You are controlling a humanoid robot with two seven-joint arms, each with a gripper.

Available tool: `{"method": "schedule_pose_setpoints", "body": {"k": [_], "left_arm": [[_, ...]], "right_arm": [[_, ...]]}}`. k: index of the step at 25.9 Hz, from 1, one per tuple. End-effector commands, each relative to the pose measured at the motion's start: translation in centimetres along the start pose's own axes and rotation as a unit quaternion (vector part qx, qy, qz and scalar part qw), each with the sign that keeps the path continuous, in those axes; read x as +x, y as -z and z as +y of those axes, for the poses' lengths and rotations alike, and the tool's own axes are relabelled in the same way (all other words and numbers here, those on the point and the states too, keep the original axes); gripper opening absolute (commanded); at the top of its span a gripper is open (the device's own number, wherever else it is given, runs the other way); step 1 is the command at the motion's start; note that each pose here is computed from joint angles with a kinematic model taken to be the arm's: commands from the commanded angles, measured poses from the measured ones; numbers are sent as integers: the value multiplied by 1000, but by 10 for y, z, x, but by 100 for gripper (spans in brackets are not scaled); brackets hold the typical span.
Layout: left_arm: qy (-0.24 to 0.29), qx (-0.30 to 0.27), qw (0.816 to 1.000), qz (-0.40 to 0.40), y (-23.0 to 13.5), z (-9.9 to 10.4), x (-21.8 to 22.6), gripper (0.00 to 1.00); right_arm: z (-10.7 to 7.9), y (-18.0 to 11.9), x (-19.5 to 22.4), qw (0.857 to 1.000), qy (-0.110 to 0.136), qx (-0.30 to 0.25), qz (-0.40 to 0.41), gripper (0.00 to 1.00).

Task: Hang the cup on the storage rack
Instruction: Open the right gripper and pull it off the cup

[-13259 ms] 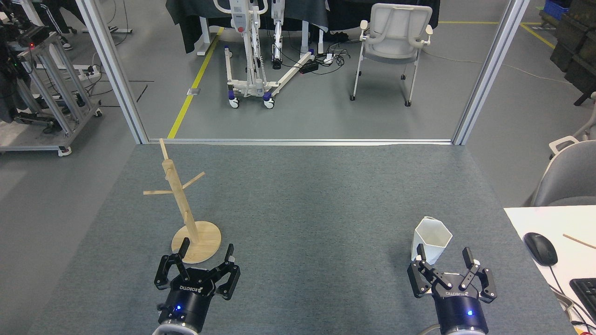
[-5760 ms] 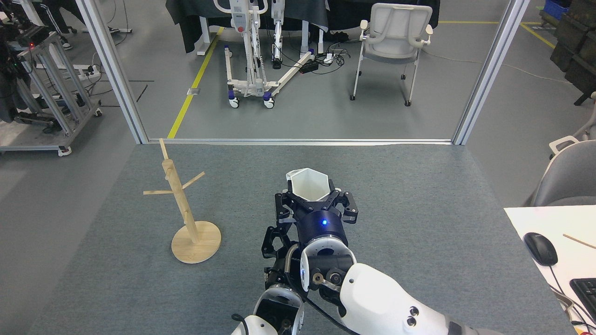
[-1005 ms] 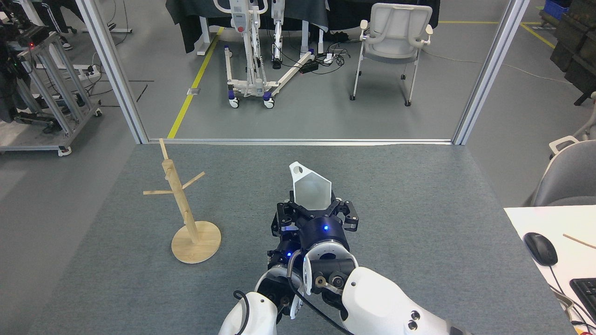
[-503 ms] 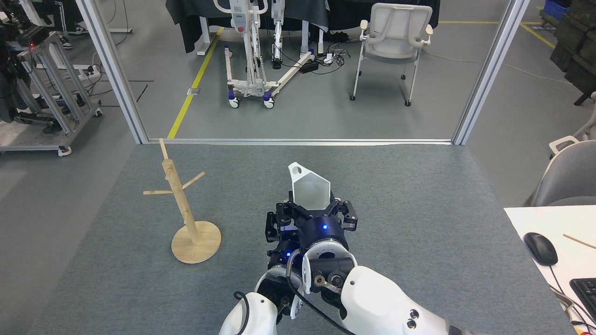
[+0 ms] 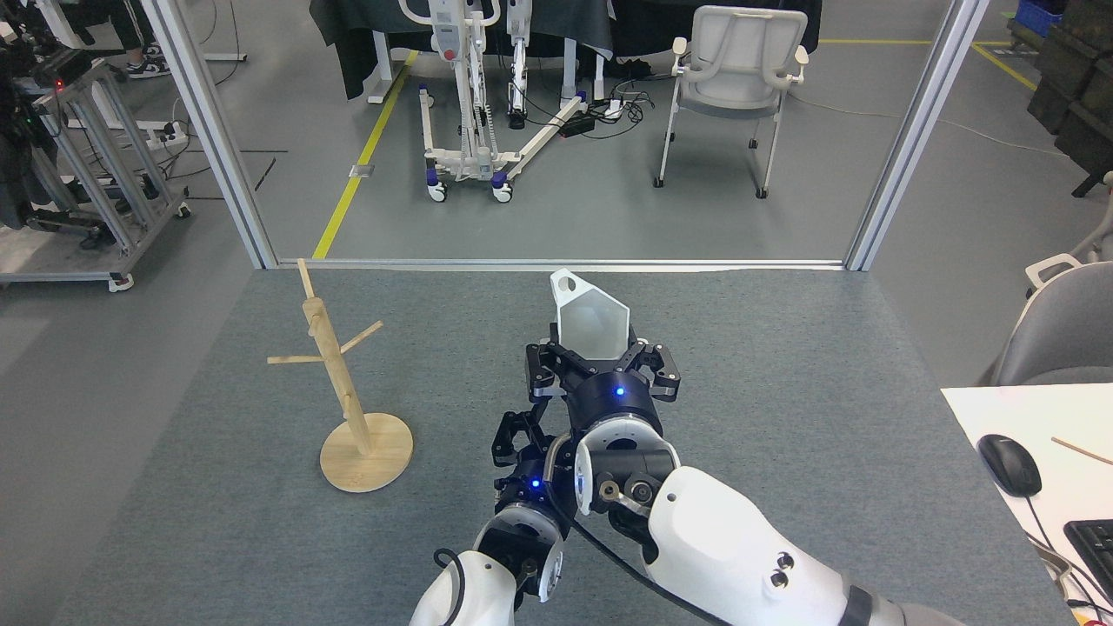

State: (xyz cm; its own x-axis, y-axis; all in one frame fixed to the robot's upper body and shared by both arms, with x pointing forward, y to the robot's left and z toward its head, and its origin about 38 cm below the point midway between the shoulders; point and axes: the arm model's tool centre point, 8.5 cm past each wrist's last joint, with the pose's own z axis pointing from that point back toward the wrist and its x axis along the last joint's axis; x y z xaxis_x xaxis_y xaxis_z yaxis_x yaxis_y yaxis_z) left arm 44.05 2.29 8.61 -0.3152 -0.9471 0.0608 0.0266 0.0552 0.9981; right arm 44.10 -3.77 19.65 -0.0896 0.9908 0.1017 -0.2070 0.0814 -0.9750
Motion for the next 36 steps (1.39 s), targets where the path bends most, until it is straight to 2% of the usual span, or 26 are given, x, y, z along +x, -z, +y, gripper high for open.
{"method": "schedule_pose_setpoints", "body": {"k": [1, 6, 10, 15, 19, 26, 36], "left_arm": [[1, -14, 1000, -4, 0, -3, 2, 99], [-1, -10, 1000, -3, -5, -6, 3, 99], [-5, -6, 1000, -1, -8, -5, 5, 99], [-1, -18, 1000, -12, -7, -6, 7, 98], [6, -43, 999, -24, -2, -7, 8, 98], [14, -106, 994, -25, 2, -15, 7, 98], [11, -103, 994, -30, 4, -11, 6, 98]], "right_arm": [[2, 0, -2, 1000, 1, 27, -1, 10], [-11, 8, -22, 997, 18, 74, -1, 10], [-26, 12, -30, 988, 28, 151, -7, 10], [-30, 13, -31, 982, 36, 185, -16, 10], [-25, 9, -34, 961, 39, 268, -50, 10], [-23, 8, -34, 958, 42, 279, -49, 10], [-17, 8, -40, 956, 44, 286, -42, 10]]}}
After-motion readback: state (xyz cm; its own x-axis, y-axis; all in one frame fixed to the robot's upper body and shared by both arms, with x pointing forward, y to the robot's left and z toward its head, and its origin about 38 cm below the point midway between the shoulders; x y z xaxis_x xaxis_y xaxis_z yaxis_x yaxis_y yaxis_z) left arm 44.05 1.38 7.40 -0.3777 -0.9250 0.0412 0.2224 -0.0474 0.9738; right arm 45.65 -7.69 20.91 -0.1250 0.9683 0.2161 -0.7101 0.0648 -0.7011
